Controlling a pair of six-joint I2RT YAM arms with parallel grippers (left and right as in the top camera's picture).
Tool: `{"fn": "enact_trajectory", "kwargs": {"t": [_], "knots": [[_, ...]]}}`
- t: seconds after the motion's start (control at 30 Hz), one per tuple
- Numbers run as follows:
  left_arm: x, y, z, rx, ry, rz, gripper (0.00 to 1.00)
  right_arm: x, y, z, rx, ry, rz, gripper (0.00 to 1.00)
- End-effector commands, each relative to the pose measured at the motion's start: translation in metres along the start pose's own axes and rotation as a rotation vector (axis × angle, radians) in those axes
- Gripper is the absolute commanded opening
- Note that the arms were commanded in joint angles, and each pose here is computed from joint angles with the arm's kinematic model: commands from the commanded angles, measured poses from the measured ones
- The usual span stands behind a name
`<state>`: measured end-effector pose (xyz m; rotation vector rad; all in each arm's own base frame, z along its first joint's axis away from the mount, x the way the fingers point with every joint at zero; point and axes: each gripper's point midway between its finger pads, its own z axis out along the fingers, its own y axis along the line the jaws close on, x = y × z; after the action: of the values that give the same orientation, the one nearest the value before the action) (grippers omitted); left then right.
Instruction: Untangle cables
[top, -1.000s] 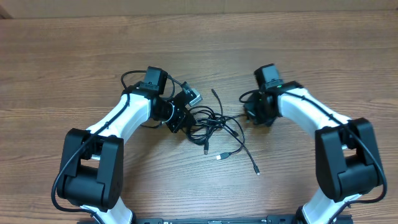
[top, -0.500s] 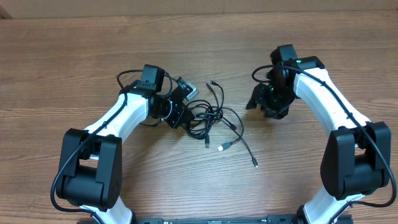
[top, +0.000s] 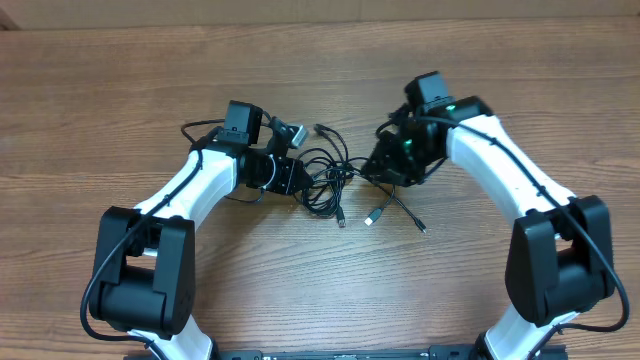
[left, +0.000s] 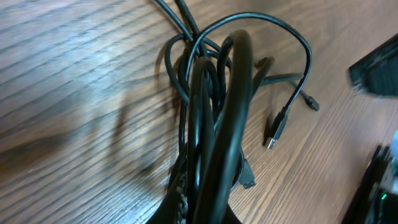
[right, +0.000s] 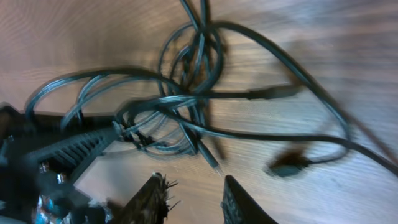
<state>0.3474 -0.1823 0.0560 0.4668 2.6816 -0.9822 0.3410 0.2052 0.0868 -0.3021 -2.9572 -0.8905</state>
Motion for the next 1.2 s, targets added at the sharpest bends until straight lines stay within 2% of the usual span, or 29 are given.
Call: {"fn": "enact_trajectory", "kwargs": {"t": [0.0,0.3,0.5,0.83,1.17], "knots": [[-0.01,-0.002,-0.014,0.005,-0.044,-0.063,0.04,0.006,-0.007,0.018,0.029,-0.01,0.133,0.29],[-0.009,0.001,-0.016,0.003,-0.041,-0.056,0.04,-0.012,-0.006,0.039,-0.036,-0.116,0.219,0.29],[-0.009,-0.011,-0.016,0.067,-0.041,-0.038,0.04,-0.02,-0.007,0.042,-0.032,-0.169,0.263,0.29],[-0.007,-0.016,-0.017,0.099,-0.036,-0.001,0.04,-0.012,-0.004,0.061,-0.017,-0.212,0.287,0.3],[-0.002,-0.023,-0.017,0.136,-0.018,-0.003,0.04,-0.027,-0.005,0.067,-0.046,-0.32,0.258,0.3]]}}
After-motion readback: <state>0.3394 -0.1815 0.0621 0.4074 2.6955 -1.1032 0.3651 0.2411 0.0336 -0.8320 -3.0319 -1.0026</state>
